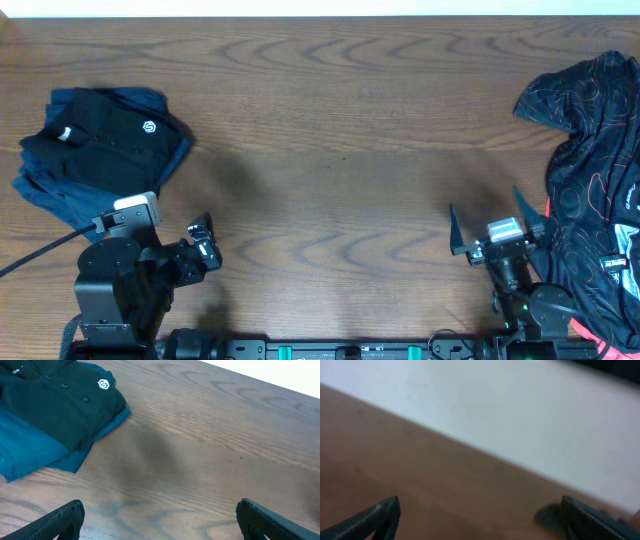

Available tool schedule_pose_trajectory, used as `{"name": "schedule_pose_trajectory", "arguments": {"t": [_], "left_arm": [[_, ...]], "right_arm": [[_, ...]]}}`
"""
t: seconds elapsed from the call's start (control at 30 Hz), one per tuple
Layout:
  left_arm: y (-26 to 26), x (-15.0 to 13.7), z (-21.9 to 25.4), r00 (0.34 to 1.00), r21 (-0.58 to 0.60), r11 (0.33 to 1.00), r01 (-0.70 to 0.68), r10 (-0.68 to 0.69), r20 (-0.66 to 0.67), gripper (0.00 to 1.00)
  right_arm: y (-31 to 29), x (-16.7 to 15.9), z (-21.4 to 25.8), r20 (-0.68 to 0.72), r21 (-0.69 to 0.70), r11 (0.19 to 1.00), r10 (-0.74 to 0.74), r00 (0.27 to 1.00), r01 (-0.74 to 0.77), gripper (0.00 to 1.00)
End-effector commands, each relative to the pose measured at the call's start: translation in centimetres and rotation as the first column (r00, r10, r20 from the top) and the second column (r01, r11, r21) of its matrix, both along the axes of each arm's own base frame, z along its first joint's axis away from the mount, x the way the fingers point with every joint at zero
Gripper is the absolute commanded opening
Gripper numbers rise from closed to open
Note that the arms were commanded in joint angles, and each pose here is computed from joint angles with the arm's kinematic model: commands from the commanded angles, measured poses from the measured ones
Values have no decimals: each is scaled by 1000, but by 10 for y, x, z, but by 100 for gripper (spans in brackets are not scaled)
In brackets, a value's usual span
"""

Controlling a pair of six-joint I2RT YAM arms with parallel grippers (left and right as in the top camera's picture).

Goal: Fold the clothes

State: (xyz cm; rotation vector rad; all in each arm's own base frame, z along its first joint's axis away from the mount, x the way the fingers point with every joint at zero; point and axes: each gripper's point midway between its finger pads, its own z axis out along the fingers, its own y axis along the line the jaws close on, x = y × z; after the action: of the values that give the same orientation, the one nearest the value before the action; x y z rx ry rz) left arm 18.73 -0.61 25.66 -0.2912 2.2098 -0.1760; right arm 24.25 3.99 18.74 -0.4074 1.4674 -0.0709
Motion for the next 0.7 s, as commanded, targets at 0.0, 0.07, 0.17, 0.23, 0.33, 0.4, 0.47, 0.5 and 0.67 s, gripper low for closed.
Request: {"name": "schedule_pose_trajectory", "arguments": {"t": [0.0, 0.07, 0.17, 0.23, 0.33, 0.4, 0.47, 0.5, 0.67], "left_arm": [[2, 0, -2, 1000, 6, 1000, -13, 13, -3, 98], [2, 0, -2, 1000, 6, 1000, -12, 12, -4, 98], [2, 0, -2, 1000, 6, 1000, -13, 13, -3, 98], [2, 0, -2, 1000, 6, 1000, -12, 12, -4, 98], [2, 0, -2, 1000, 6, 1000, -13, 13, -3, 98], [2, 0, -2, 1000, 6, 1000, -13, 13, -3, 98], [2, 0, -2, 1000, 6, 1000, -13, 13, -3, 98], [2, 0, -2, 1000, 6, 1000, -13, 13, -4, 98], [2, 0, -2, 1000, 6, 1000, -12, 12, -3, 98]], "right_arm": [[-1, -1, 9, 52, -60, 998, -11, 999, 14, 99], [-1, 0, 3, 27, -61, 998, -11, 1000, 13, 99], [-1, 0, -19, -62, -63, 998, -10, 998, 6, 99], [-2, 0, -28, -106, -26, 1000, -16, 994, 14, 99], [-6, 1, -28, -109, -16, 999, -36, 993, 34, 99], [-9, 1, -28, -115, 9, 998, -56, 992, 58, 99], [-17, 2, -28, -129, 62, 993, -94, 987, 102, 99], [-18, 3, -28, -131, 72, 991, -100, 986, 110, 99], [-19, 3, -29, -136, 80, 990, -107, 985, 119, 99]]}}
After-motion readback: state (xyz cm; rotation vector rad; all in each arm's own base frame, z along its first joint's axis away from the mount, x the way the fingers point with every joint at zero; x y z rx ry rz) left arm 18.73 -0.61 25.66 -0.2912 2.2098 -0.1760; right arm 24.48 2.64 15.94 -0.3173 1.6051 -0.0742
